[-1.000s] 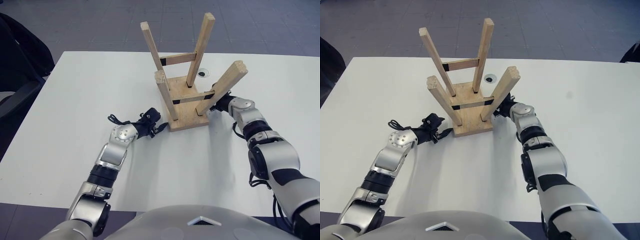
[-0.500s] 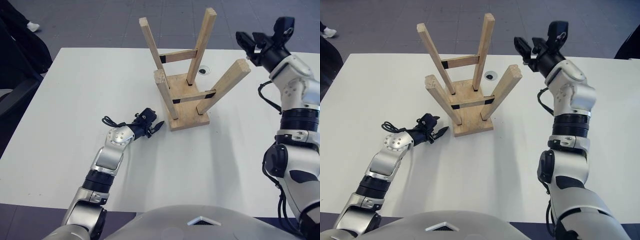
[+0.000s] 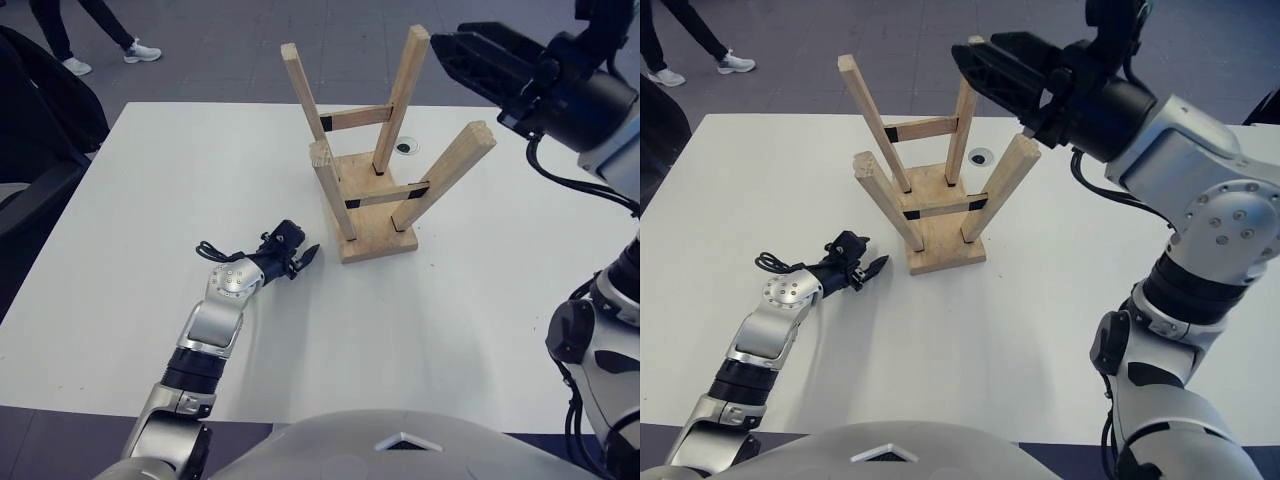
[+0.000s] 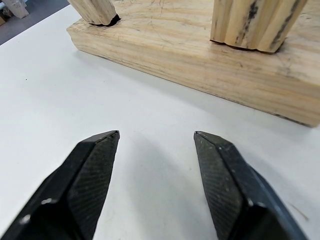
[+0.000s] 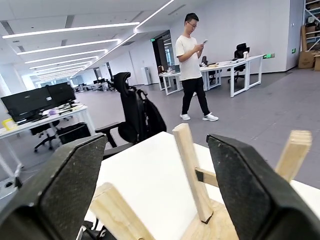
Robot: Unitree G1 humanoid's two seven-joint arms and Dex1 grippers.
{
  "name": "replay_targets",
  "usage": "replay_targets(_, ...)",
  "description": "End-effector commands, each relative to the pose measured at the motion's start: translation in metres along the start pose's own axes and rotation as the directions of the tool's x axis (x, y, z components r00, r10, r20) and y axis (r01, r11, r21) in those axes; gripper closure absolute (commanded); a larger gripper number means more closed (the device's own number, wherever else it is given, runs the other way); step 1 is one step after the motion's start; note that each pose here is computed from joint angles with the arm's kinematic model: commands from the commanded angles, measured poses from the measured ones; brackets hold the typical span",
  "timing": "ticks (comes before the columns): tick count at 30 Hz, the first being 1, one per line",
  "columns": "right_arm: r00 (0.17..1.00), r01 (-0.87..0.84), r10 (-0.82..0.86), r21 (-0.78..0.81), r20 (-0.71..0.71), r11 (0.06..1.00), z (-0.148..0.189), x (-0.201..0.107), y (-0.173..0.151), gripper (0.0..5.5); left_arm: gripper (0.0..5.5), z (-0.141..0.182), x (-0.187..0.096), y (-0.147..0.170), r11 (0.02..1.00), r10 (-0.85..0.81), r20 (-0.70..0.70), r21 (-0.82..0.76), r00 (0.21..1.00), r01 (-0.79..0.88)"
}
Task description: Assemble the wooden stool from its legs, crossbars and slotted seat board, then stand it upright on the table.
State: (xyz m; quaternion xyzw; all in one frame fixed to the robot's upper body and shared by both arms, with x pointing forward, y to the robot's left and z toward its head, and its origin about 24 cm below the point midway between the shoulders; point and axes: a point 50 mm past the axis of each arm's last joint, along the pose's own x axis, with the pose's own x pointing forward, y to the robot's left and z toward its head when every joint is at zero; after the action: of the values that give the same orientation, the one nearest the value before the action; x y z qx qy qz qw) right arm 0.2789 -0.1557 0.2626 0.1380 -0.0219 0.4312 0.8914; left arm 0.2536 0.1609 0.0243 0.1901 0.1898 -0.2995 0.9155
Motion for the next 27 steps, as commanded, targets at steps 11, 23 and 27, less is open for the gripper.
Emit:
replay_targets(11,0.997,0.074,-0.074,-0.023,-0.013,0.997,-0.032,0.021,-0.008,1.83,2.7,-0.001,0.0,-0.004,1.0,-0.01,-0.012,0.007,1.0,0.01)
replay_targets(23,0.958,0.116,-0.089,-0.083,0.273,0.99,0.022,0.03,-0.021,1.83,2.7,-0.002,0.0,-0.004,1.0,-0.009,-0.015,0.004,1.0,0.009)
replay_targets(27,0.995,0.083,-0.085,-0.04,-0.056,0.996,-0.063,0.033,-0.025,1.83,2.7,-0.002,0.0,-0.003,1.0,-0.008,-0.018,0.004,1.0,0.008)
